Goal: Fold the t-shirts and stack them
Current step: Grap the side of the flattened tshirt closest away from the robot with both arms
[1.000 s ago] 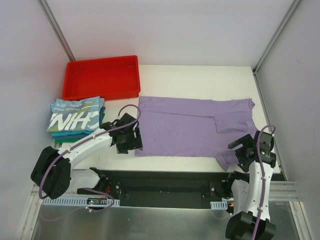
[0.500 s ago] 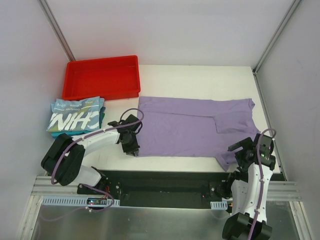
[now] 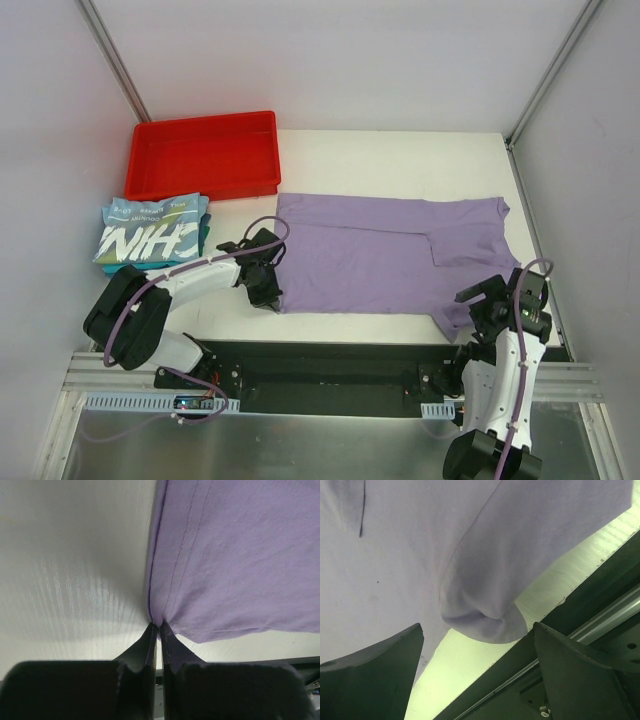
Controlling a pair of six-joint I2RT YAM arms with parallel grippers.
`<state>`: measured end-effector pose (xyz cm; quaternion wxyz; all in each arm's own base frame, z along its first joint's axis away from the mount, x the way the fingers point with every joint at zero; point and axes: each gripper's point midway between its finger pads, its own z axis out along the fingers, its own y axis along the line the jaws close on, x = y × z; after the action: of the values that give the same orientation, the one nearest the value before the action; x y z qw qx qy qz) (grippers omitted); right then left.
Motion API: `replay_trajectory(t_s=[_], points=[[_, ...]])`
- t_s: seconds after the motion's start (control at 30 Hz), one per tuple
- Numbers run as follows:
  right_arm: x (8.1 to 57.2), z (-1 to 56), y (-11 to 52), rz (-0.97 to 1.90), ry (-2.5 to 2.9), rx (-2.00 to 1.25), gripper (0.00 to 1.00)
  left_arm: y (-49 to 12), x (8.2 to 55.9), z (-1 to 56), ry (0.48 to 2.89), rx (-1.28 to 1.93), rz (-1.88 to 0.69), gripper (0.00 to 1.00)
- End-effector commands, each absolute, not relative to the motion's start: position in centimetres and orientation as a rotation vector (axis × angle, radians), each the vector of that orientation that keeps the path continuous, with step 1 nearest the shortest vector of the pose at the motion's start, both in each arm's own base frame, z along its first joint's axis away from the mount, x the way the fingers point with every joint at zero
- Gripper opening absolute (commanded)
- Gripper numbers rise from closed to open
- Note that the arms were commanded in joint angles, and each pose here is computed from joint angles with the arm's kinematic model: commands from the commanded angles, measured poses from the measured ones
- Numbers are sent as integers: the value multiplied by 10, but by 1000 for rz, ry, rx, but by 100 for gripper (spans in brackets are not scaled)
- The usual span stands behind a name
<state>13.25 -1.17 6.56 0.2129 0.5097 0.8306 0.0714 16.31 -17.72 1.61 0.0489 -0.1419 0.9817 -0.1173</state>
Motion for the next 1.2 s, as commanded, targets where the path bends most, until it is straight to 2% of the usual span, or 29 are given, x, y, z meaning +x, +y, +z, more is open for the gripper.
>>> replay_trajectory(t_s=[0.0,0.2,0.37,0.5,0.73,0.93,1.17], points=[[123,54,8,309,2359,1500,91,-181,162,25,2977,-419,-414,0],[125,39,9,321,2383,1535,77,-181,169,31,2937,-407,-418,0],[130,26,8,318,2400,1561,60,-182,173,33,2934,-405,-409,0],[137,25,-1,283,2366,1541,37,-180,175,32,2936,-423,-394,0],[142,31,-5,269,2395,1459,2,-178,179,36,2933,-422,-410,0],[150,58,-15,228,2401,1358,1,-178,191,47,2893,-400,-446,0],[177,79,-13,322,2419,1285,0,-181,217,65,2842,-406,-502,0]])
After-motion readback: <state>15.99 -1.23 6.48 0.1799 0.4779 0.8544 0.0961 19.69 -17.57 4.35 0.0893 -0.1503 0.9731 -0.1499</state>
